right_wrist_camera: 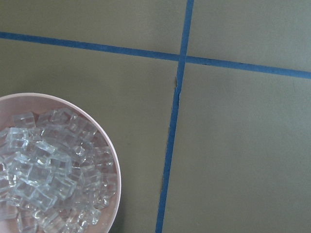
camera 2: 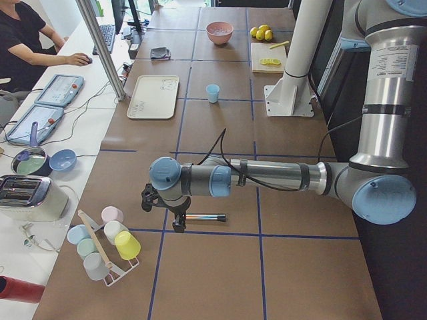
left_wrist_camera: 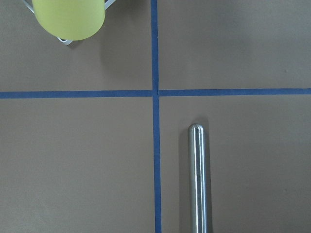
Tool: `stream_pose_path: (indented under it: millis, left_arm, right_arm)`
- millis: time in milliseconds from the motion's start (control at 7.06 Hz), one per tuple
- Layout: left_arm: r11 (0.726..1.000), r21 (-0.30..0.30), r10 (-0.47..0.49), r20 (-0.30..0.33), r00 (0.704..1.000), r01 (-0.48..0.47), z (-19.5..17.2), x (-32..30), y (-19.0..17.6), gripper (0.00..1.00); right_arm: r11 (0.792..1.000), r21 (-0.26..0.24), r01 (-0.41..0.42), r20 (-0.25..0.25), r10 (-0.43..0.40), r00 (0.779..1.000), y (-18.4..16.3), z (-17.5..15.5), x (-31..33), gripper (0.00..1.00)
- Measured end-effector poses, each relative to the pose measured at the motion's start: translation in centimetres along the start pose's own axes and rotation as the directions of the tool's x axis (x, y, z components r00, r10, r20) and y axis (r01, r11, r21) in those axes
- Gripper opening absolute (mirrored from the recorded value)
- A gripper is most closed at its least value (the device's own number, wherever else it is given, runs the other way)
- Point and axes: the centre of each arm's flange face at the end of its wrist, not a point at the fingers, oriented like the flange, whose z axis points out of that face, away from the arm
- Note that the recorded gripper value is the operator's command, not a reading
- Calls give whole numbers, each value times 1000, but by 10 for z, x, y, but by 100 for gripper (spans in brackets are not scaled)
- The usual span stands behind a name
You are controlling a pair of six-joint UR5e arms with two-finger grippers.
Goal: Mash ice and strawberries in cup
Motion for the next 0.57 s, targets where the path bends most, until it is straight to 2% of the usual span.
stream_pose_path:
  millis: [283,567]
  left_arm:
    - [1000,-2,2,3,1000,-2,2,-1,14,100]
    - [1000,8,13,3,1000,-13,-4,4,49,100]
  right_arm:
    - [1000,3,2,-3,-2,1000,-3,-1,-1,100]
    - [1000,2,4,-5,-4,1000,-2,-1,0,100]
